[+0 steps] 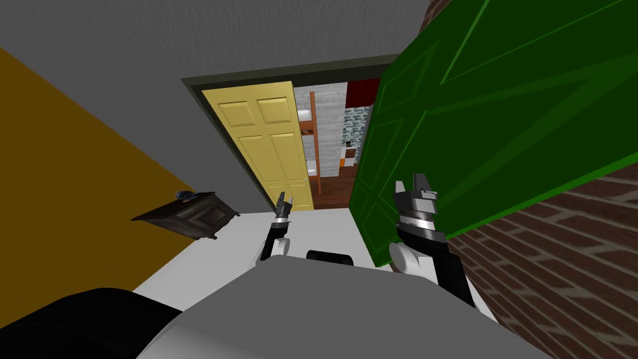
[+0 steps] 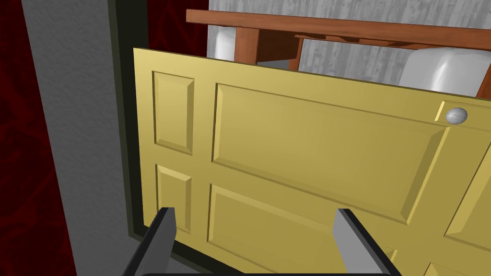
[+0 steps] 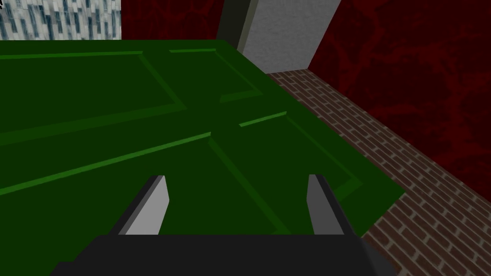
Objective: Pull the door open
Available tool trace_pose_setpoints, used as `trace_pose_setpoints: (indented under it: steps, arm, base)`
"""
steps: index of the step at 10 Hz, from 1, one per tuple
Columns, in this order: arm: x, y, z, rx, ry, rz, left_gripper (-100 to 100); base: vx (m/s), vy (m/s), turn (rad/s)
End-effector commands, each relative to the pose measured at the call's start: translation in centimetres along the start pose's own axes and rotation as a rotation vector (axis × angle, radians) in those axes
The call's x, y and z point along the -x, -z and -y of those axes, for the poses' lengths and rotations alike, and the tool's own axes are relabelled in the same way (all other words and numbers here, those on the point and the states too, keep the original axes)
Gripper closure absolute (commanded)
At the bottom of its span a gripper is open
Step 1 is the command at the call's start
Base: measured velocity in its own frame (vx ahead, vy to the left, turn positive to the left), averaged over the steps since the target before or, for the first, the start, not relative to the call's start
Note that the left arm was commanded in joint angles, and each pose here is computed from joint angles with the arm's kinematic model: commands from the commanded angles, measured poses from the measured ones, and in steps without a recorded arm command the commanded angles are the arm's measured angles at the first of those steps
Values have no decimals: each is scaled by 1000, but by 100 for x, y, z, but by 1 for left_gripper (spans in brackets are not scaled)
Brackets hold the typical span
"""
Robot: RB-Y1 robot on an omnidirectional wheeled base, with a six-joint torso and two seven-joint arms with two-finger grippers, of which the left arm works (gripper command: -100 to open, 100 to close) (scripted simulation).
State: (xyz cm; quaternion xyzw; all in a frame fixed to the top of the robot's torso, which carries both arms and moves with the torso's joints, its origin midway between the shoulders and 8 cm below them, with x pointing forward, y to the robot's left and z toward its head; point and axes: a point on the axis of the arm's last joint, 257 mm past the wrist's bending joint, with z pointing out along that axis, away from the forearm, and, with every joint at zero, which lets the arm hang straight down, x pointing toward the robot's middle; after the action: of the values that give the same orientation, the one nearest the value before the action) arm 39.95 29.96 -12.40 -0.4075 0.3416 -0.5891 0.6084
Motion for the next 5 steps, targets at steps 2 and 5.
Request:
trace_pose_setpoints:
  steps: [2,5]
  arm:
    - [59,42,-174,29,-10,4,-100]
    - [119,100,-353,59,-19,10,-100]
  base:
    - [133,8,-24]
    - [101,20,-18]
